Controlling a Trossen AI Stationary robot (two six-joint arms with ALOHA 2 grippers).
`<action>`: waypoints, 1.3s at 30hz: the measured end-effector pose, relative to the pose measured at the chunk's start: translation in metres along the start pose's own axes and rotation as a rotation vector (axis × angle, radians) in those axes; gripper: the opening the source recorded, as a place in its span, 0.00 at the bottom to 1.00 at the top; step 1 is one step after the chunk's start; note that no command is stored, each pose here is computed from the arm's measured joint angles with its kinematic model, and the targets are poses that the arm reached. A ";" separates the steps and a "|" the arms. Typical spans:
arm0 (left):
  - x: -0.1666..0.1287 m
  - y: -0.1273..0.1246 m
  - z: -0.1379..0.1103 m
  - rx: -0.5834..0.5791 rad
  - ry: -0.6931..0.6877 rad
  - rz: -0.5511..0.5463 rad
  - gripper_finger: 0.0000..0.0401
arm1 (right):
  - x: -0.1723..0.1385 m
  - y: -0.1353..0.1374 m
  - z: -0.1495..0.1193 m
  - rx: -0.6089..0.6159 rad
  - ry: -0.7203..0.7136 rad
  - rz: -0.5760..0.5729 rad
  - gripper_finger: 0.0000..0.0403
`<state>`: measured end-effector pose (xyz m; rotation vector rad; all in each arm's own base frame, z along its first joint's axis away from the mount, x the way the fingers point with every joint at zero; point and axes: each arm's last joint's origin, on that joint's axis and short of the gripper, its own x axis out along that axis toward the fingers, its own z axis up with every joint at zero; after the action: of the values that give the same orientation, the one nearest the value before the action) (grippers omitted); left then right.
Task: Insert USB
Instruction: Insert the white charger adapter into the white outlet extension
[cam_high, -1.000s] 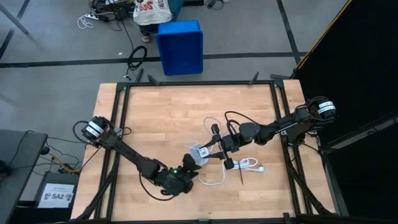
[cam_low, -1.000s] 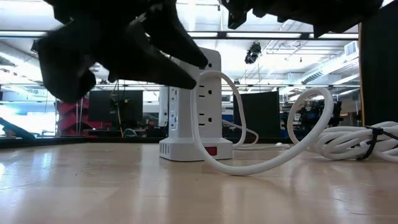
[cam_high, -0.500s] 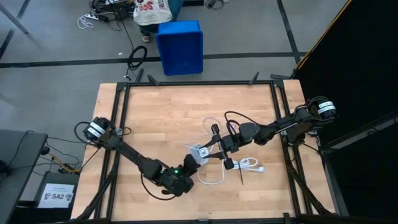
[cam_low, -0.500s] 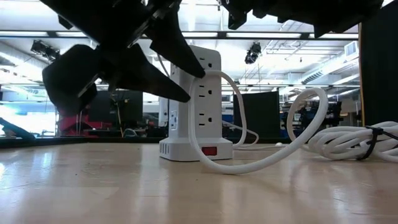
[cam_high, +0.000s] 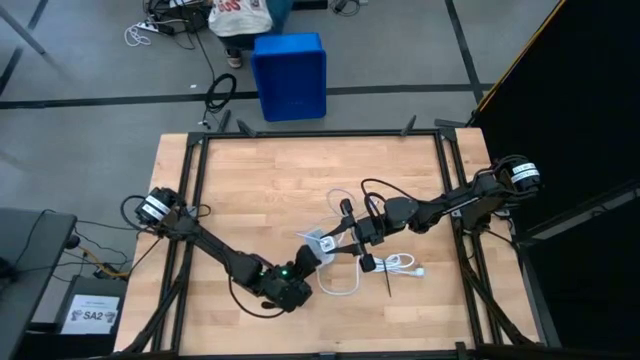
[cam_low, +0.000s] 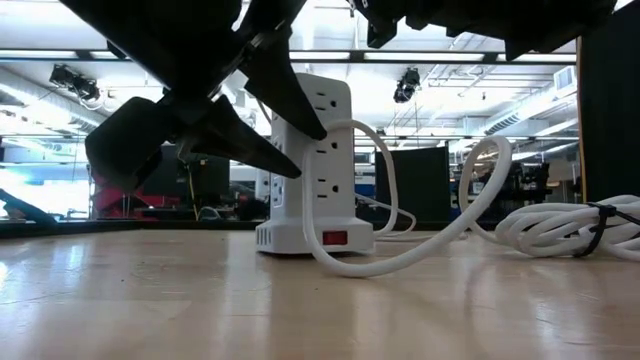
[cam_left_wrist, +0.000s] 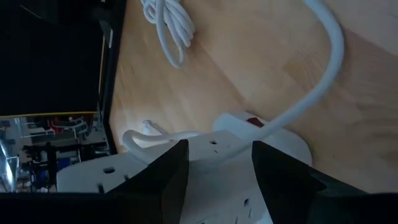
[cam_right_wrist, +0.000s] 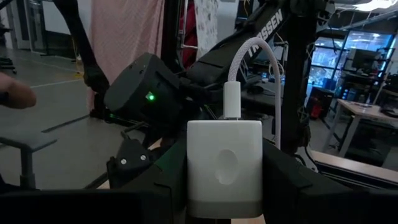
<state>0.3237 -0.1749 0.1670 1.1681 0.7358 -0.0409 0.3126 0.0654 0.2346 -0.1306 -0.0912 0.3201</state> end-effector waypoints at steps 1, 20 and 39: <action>0.000 0.000 0.000 0.003 -0.001 0.000 0.41 | 0.000 0.000 0.000 0.000 0.000 0.000 0.28; -0.023 -0.013 0.008 -0.282 0.053 0.025 0.41 | -0.002 -0.004 -0.017 0.010 0.188 -0.129 0.28; 0.021 -0.025 0.002 -0.563 0.080 -0.002 0.39 | -0.022 -0.020 -0.057 0.217 0.615 -0.326 0.28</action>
<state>0.3309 -0.1797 0.1352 0.6327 0.7554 0.2019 0.3043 0.0325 0.1793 0.0060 0.5262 -0.0465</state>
